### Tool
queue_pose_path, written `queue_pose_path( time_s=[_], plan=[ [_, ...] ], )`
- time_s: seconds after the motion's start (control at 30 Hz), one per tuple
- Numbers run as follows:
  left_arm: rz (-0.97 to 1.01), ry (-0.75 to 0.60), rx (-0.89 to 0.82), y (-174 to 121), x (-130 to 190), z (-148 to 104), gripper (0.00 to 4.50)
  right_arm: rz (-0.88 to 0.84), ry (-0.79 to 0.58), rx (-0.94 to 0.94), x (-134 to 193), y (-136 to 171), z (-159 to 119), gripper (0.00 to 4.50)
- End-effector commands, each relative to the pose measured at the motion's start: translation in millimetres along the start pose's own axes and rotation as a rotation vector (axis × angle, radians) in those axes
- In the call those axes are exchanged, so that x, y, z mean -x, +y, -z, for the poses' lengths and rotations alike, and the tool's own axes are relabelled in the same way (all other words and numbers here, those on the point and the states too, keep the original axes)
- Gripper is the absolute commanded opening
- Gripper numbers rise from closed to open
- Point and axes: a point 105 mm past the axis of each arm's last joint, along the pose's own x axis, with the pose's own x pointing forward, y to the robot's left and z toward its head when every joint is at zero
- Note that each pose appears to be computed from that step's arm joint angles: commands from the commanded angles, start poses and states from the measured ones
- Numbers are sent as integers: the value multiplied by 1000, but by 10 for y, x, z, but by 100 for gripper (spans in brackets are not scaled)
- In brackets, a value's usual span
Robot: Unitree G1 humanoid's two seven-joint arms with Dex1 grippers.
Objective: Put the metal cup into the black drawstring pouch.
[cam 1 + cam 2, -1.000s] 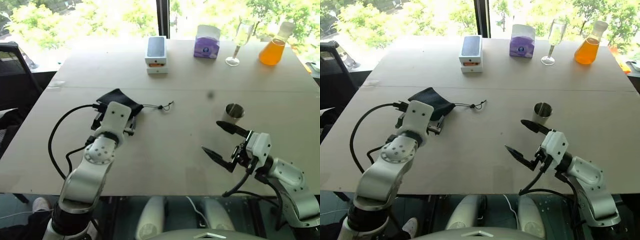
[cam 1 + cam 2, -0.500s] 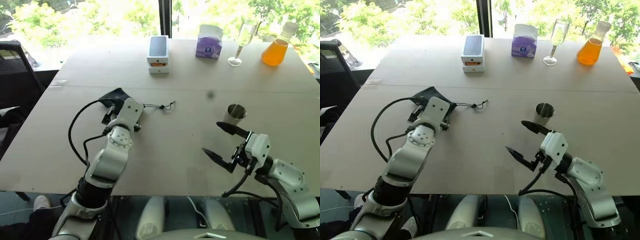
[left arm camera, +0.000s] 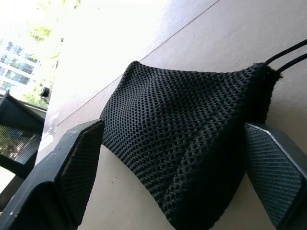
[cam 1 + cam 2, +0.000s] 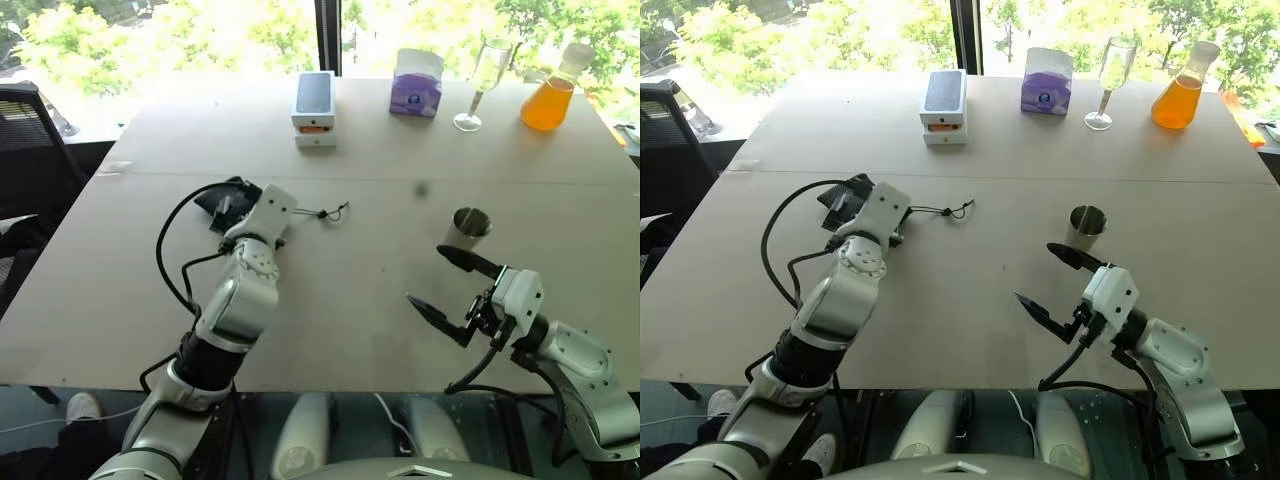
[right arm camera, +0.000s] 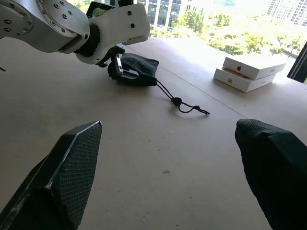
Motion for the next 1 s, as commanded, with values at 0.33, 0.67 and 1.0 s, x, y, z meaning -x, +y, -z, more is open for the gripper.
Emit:
queue_pose_path(
  time_s=[0.33, 0.67, 1.0],
  plan=[
    [-36, -2, -83, 54, -96, -35, 363, 22, -40, 39, 15, 11, -108, 450],
    [182, 92, 59, 1, -139, 42, 10, 30, -37, 35, 2, 27, -110, 450],
    [599, 258, 519, -259, 46, -126, 10, 53, 116, 116, -77, -99, -249, 450]
  ],
)
